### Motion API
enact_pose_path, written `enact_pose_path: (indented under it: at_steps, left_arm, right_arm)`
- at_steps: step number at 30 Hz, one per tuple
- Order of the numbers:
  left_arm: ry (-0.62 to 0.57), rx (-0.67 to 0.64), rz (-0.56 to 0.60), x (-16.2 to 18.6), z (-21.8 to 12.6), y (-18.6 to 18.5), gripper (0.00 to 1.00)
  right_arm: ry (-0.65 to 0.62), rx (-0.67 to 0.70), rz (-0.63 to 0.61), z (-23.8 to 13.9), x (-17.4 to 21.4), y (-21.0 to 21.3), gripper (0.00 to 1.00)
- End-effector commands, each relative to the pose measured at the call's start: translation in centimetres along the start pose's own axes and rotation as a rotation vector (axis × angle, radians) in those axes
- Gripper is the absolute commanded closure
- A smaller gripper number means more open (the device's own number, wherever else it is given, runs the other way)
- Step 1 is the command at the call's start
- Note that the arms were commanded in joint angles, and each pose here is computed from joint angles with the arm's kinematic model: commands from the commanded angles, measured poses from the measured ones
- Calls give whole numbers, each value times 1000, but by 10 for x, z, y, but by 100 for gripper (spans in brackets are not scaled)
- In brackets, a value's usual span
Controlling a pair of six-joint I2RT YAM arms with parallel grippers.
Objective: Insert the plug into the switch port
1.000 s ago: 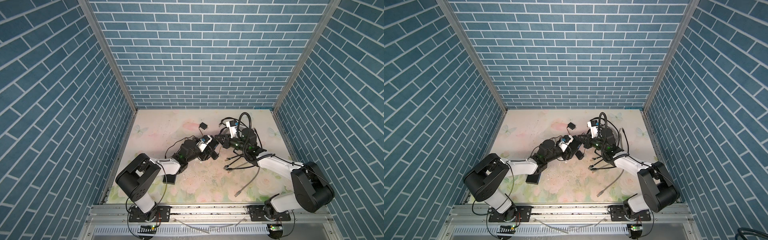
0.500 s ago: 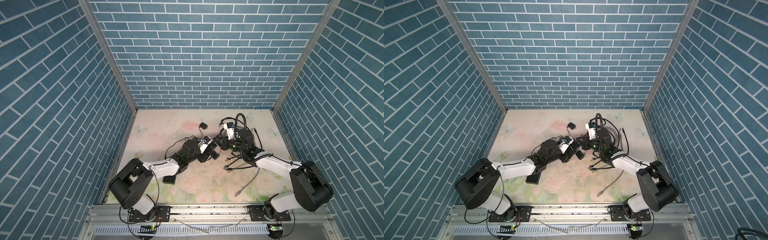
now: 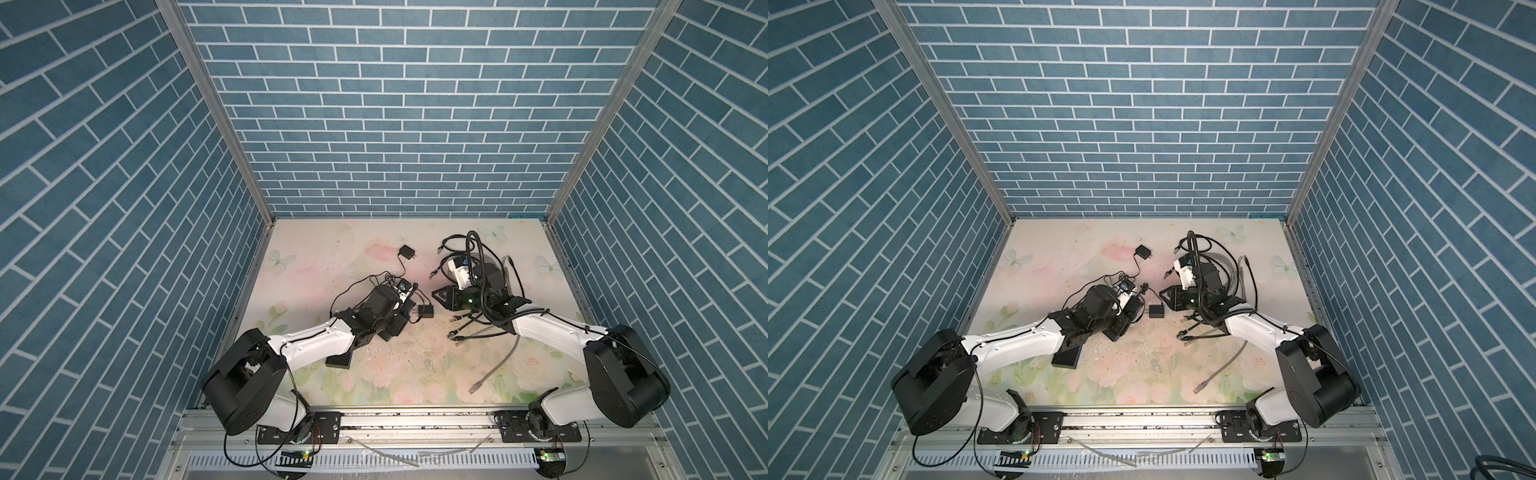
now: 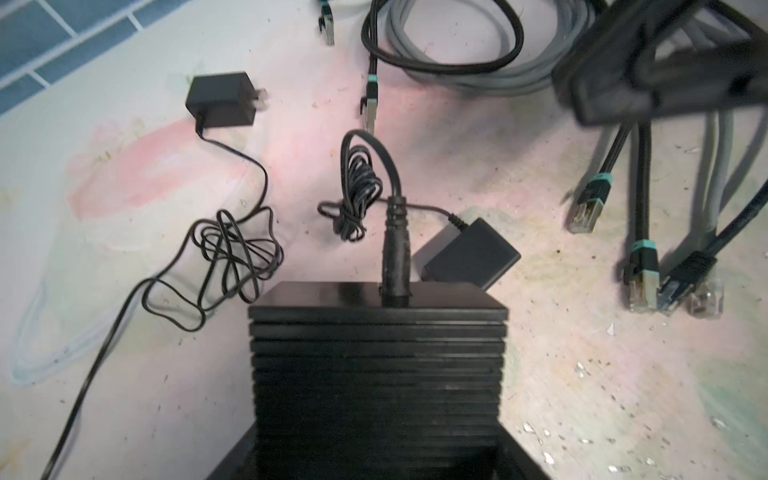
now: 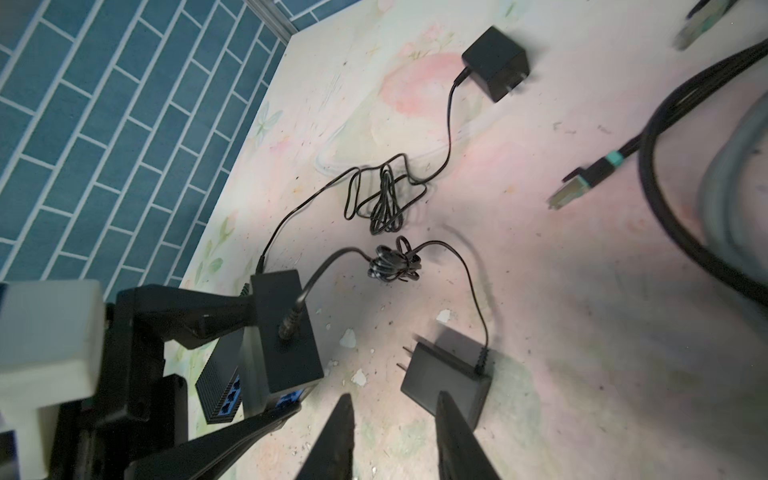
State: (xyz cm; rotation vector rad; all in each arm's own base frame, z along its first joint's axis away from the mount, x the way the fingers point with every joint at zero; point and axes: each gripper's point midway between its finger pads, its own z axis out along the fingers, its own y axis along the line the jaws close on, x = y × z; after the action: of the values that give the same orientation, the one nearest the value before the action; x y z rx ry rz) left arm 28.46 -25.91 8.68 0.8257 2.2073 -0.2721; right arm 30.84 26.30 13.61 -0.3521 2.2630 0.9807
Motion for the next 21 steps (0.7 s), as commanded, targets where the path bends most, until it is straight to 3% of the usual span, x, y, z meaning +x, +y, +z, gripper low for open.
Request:
enact_pose_path:
  at_steps: [1, 12, 21]
  left_arm:
    - [83, 41, -22, 22, 3, -16, 33]
    - [330, 71, -99, 84, 14, -29, 32]
    - [378, 143, -79, 83, 33, -51, 31]
  right_arm:
    - [-70, 44, -53, -17, -22, -2, 64]
    - [-96, 51, -52, -16, -33, -5, 62]
    - [-108, 58, -52, -15, -36, -6, 62]
